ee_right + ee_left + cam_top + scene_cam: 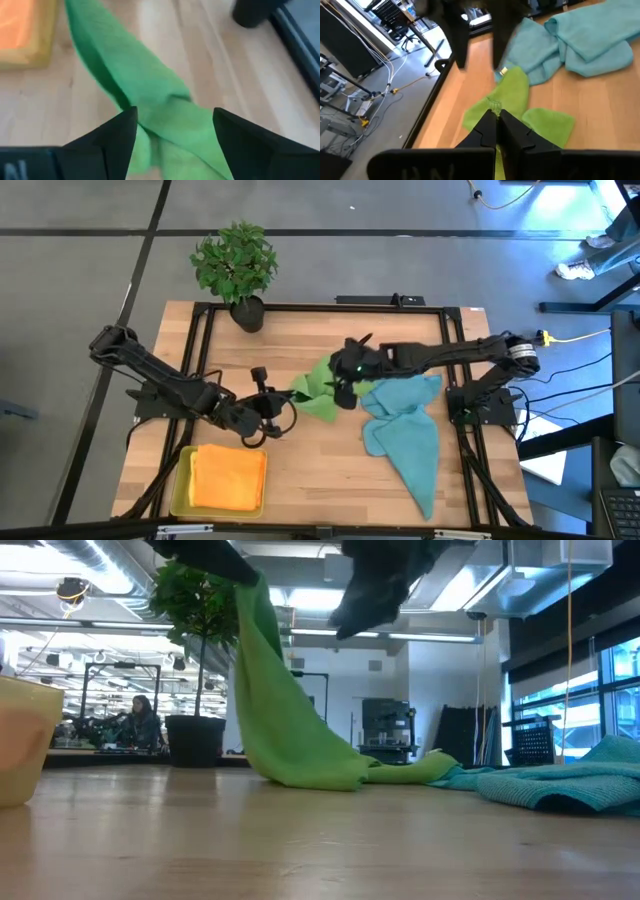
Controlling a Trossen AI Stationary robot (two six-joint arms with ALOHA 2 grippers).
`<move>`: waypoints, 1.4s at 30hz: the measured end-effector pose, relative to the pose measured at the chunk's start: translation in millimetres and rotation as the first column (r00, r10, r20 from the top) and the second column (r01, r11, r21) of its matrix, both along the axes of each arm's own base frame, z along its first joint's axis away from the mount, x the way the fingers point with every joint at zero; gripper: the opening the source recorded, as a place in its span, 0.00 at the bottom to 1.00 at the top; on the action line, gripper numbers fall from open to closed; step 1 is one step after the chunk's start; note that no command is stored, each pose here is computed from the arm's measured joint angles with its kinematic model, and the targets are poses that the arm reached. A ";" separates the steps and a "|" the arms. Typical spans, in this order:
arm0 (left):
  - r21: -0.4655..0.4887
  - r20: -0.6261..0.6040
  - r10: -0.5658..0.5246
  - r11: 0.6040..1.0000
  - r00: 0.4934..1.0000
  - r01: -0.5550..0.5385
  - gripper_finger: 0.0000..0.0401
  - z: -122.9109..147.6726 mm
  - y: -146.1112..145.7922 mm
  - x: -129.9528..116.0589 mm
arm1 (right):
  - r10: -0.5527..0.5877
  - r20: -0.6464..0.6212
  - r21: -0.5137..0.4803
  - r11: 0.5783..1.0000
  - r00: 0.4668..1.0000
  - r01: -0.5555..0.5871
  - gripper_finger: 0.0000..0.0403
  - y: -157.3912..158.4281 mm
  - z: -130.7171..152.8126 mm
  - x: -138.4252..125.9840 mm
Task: Fold microfiber towels
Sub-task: Fold the green microfiber cloth
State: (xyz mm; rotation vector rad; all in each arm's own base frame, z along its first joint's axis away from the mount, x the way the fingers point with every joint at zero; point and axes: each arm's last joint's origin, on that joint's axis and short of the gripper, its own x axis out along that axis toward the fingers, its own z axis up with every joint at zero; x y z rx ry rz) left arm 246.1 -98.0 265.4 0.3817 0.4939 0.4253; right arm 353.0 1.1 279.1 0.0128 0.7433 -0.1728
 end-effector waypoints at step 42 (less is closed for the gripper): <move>-0.018 -0.051 -0.028 0.999 0.998 0.028 0.00 8.0 2.0 -22.4 | -0.154 -0.284 -0.147 0.982 0.946 0.116 0.10 -32.2 -113.0 40.0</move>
